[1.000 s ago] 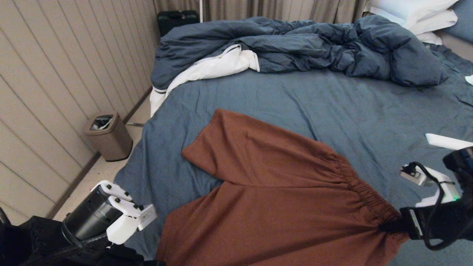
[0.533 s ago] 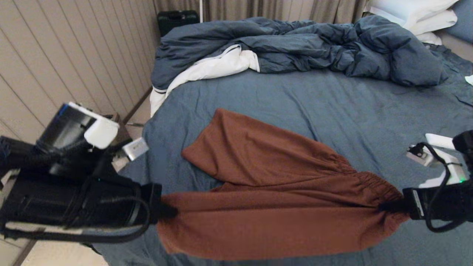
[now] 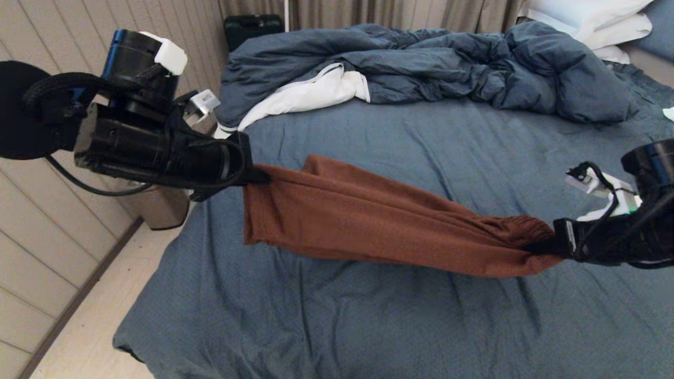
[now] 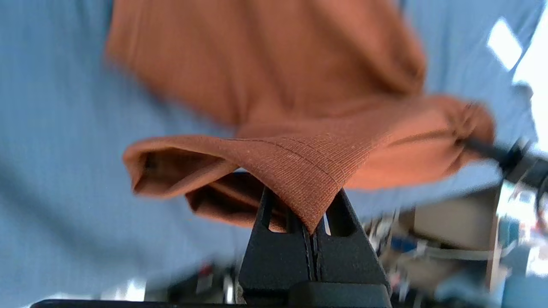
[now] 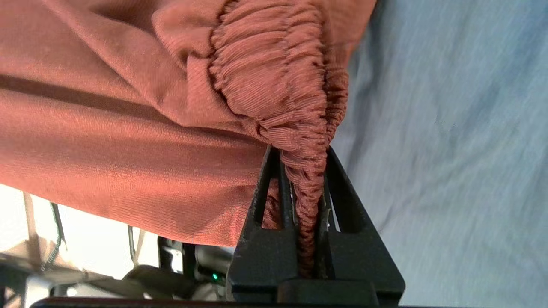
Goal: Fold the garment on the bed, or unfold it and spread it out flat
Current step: Fold the brown shorts
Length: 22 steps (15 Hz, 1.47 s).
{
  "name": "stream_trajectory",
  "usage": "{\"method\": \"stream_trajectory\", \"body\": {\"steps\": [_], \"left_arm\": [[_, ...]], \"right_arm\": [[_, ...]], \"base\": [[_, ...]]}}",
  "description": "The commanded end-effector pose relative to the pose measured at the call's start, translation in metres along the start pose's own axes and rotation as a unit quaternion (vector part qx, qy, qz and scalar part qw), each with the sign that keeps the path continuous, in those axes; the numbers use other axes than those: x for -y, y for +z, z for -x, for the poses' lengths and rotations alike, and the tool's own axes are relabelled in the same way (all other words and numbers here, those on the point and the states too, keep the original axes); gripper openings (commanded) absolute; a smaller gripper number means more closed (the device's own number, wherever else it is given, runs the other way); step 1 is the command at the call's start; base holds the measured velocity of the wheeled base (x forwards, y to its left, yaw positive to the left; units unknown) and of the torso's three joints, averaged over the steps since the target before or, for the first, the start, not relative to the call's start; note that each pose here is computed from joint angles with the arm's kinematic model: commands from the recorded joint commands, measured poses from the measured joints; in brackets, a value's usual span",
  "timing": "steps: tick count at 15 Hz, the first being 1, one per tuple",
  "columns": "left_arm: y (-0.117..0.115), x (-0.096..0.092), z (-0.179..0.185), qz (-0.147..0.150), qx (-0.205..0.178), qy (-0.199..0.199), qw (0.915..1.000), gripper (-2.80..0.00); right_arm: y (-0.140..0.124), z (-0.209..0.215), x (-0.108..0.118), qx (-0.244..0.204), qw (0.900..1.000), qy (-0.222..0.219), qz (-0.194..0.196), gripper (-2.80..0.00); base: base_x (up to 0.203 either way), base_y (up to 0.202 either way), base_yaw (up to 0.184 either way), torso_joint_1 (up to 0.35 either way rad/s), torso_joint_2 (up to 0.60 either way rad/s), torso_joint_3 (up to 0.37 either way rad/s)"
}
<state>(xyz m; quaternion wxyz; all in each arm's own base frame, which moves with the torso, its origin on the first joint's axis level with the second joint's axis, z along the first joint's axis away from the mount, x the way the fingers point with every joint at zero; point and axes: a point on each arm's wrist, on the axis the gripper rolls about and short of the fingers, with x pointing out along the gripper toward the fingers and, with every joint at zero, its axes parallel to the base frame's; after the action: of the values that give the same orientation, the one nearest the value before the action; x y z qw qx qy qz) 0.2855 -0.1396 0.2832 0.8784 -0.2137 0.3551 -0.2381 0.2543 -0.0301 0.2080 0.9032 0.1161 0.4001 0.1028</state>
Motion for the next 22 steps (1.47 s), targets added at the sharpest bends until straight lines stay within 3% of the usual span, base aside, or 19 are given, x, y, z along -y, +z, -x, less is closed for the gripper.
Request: {"method": "stream_trajectory", "body": {"steps": [1,8,12,15,16,22], "left_arm": [[0.012,-0.005,-0.036,0.003,0.001,0.001,1.0,-2.8],[0.023,-0.02,-0.105,-0.002,0.008,-0.002,1.0,-2.8],[0.026,-0.033,-0.12,-0.001,0.006,0.01,0.9999,-2.8],[0.032,-0.045,-0.128,-0.016,0.009,0.018,0.9997,-2.8],[0.033,-0.046,-0.131,-0.018,0.01,0.018,0.9996,0.0],[0.043,-0.04,-0.131,-0.021,0.029,0.009,0.9993,0.0]], "right_arm": [[0.007,-0.013,0.005,-0.01,1.0,0.001,-0.006,-2.8],[0.018,-0.04,0.017,-0.01,1.0,0.001,-0.018,-2.8],[0.025,-0.056,0.024,-0.019,0.999,0.0,-0.025,-2.8],[0.026,-0.063,0.025,-0.022,0.999,0.001,-0.025,-2.8],[0.026,-0.063,0.025,-0.02,1.0,0.001,-0.024,-2.8],[0.034,-0.06,0.023,0.004,1.0,0.003,-0.021,-2.8]], "base": [[0.0,0.0,0.0,0.0,0.0,0.0],[0.0,0.0,0.0,0.0,0.0,0.0],[0.0,0.0,0.0,0.0,0.0,0.0],[0.0,0.0,0.0,0.0,0.0,0.0],[0.0,0.0,0.0,0.0,0.0,0.0],[0.0,0.0,0.0,0.0,0.0,0.0]]}}
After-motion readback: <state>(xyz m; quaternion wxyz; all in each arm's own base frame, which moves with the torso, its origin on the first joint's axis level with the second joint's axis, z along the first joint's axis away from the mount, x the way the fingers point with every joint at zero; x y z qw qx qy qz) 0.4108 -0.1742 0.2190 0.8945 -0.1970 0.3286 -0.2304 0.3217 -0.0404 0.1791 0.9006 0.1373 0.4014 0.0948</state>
